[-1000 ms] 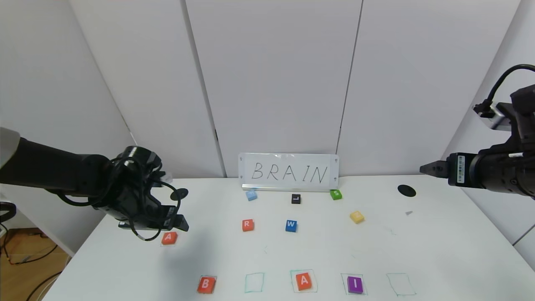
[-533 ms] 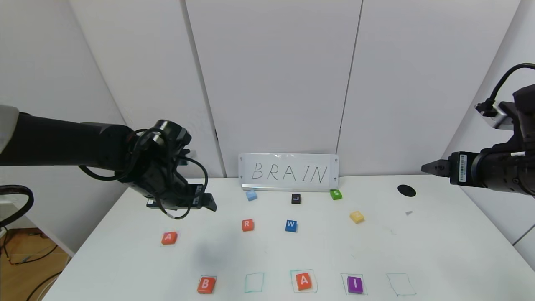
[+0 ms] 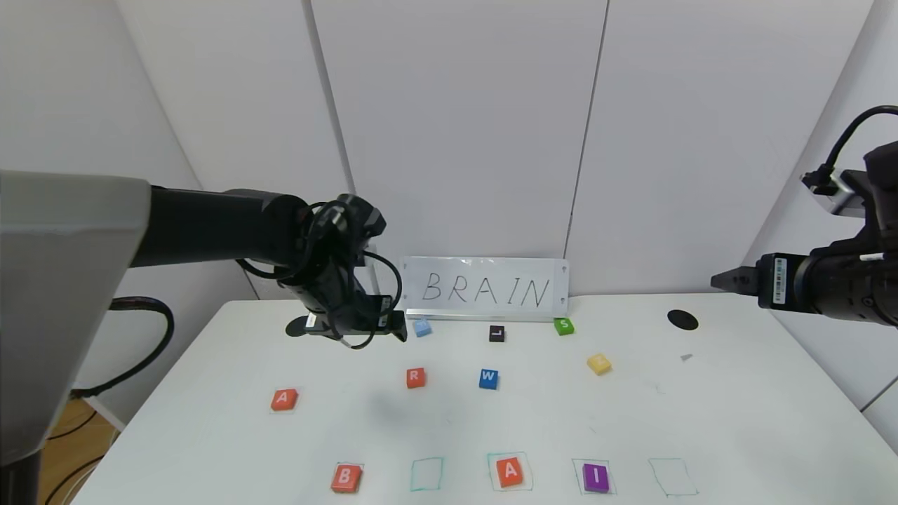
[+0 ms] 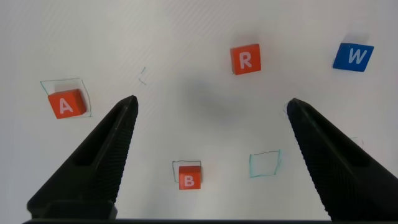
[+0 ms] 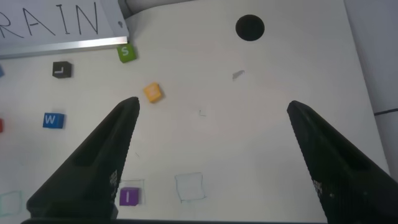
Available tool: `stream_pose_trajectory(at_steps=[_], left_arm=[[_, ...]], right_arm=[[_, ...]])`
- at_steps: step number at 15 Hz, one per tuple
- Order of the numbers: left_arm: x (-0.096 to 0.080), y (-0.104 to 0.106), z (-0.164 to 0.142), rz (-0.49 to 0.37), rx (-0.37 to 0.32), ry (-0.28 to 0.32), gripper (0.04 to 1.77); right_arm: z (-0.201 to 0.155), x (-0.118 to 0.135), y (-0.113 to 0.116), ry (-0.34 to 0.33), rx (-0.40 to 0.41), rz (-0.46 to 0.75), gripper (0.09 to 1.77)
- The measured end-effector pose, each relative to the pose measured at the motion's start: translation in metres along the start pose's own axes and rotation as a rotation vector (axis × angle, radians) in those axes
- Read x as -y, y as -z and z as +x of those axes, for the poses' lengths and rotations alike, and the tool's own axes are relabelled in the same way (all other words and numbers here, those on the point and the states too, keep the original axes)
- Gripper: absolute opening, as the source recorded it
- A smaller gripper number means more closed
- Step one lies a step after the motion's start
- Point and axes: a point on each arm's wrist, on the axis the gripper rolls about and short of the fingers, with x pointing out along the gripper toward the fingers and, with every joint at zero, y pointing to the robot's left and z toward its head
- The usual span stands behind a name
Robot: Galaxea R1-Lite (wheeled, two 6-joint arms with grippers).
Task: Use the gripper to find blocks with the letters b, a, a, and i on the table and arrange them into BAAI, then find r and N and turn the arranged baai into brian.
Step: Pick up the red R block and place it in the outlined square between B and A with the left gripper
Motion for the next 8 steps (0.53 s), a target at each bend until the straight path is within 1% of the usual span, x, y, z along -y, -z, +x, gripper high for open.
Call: stream_pose_trajectory(at_steps=[3,5,8], left_arm=[[0.016,-0.006,0.020,-0.022,-0.032,-0.023,1.70],[0.026,-0.009,0.034,-0.039,-0.045,-0.028,1.70],[0.039,-0.007,0.054,-0.044,-0.055,-0.048,1.71]], right_arm=[[0.001,0.001,0.000,0.004,-0.001,0.002,1.71],[0.002,0.001,0.000,0.006,-0.001,0.003,1.71],[0.003,0.001,0.000,0.008,-0.003,0.003,1.71]])
